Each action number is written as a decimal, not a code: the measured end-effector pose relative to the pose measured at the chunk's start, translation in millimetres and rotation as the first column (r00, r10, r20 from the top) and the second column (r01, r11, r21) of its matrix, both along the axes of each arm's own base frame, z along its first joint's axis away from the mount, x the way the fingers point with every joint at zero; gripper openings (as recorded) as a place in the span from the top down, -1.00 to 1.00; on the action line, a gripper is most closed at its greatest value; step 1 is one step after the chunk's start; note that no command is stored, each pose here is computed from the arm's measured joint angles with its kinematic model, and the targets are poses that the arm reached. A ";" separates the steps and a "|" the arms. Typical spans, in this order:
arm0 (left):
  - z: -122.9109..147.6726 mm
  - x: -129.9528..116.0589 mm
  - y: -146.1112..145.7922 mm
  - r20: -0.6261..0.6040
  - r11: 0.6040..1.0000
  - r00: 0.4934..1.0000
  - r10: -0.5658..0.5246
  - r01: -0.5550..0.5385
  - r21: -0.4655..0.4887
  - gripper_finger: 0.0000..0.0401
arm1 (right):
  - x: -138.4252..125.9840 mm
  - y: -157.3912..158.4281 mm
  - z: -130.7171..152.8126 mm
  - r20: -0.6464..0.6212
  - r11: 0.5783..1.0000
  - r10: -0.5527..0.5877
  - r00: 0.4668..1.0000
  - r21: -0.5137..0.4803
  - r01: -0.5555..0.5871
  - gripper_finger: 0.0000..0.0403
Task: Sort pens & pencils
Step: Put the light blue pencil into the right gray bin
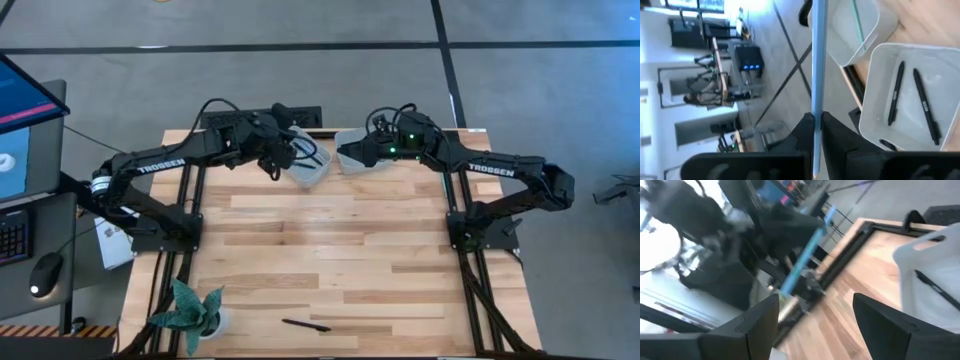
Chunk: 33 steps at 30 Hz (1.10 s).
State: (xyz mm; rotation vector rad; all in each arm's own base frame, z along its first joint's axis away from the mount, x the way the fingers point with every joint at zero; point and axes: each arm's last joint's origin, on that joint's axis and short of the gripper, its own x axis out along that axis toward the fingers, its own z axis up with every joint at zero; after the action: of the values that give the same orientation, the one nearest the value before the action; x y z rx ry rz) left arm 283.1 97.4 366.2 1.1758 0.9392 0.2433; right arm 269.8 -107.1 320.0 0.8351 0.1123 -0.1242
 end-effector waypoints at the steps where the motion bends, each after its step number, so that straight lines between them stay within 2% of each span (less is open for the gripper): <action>1: -0.2 0.4 -0.9 -0.001 1.000 1.000 -0.012 0.012 -0.003 0.96 | 0.8 1.2 1.7 0.018 1.000 0.003 1.000 0.002 -0.003 -0.37; 5: 0.9 2.4 -3.9 0.004 0.999 0.999 -0.045 0.045 0.006 0.96 | 2.0 3.2 5.9 0.060 1.000 0.012 0.998 0.012 -0.012 -0.37; 10: 5.9 6.8 -8.2 0.013 0.993 0.995 -0.099 0.098 0.073 0.96 | 2.0 2.8 7.2 0.080 0.989 -0.011 0.997 0.147 -0.001 -0.37; 14: 4.0 12.5 -8.7 -0.016 0.984 0.991 -0.135 0.136 0.119 0.96 | 4.2 8.5 8.3 0.093 0.981 0.005 0.996 0.193 -0.023 -0.37; 18: -4.4 23.4 -6.9 -0.061 0.973 0.983 -0.171 0.178 0.147 0.96 | 7.4 17.3 12.8 0.137 0.980 0.036 0.990 0.190 -0.062 -0.37; 23: -7.0 34.5 -4.7 -0.054 0.958 0.978 -0.202 0.209 0.197 0.95 | 9.6 24.4 11.9 0.128 0.978 0.059 0.990 0.193 -0.083 -0.37; 28: -4.2 35.7 -6.9 -0.044 0.948 0.971 -0.235 0.239 0.209 0.95 | 10.0 25.9 6.6 0.074 0.983 0.024 0.997 0.182 -0.037 -0.37; 33: -3.2 36.0 -11.7 -0.042 0.947 0.968 -0.247 0.251 0.202 0.95 | 9.9 25.3 6.2 0.070 0.985 0.007 0.997 0.174 -0.019 -0.37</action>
State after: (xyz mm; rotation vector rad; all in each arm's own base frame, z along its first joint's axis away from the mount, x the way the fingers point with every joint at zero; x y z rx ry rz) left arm 319.0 85.7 363.0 1.4769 0.7823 0.1289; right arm 279.7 -81.8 326.2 1.0128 0.0637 -0.0732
